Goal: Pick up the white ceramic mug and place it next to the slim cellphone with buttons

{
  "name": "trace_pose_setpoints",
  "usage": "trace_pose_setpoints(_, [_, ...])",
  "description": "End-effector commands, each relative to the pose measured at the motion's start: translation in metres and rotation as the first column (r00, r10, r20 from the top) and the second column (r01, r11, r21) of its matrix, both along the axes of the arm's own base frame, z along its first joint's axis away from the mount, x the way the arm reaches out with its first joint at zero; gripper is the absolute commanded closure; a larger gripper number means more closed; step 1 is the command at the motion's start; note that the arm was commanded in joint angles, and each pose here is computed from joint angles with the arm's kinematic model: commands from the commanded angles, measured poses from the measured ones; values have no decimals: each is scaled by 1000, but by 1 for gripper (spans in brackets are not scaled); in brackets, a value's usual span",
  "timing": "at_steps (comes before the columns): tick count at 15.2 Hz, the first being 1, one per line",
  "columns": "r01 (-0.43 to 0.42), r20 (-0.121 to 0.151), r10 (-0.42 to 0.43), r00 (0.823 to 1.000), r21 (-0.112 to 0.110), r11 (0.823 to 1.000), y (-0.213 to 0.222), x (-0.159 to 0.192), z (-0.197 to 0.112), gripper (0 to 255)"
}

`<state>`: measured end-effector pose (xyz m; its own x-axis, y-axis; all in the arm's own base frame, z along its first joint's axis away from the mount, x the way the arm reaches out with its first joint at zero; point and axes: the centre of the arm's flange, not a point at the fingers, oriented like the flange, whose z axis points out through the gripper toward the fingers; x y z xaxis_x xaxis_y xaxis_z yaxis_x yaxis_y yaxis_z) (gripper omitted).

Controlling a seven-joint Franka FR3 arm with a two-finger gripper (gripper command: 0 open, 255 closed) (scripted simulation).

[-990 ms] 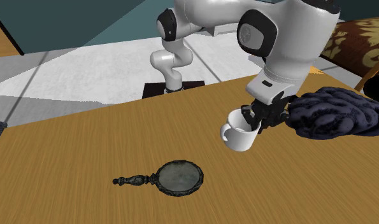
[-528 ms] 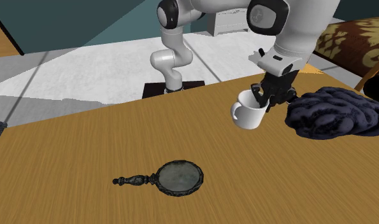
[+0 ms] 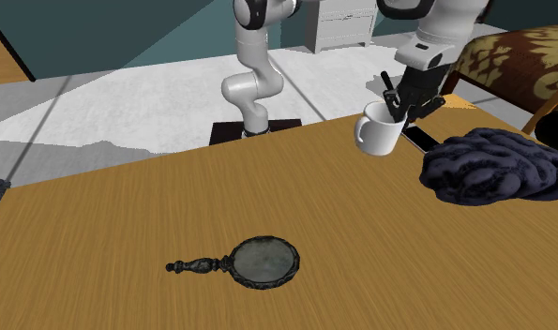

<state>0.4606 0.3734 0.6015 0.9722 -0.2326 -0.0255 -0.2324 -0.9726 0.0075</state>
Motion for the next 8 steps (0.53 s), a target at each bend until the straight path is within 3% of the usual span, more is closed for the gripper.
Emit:
trace_pose_setpoints(1, [1, 1, -1, 1000, 0, 1000, 11, -21, 5, 255])
trace_pose_setpoints(8, [1, 1, -1, 1000, 0, 1000, 59, -97, 26, 255])
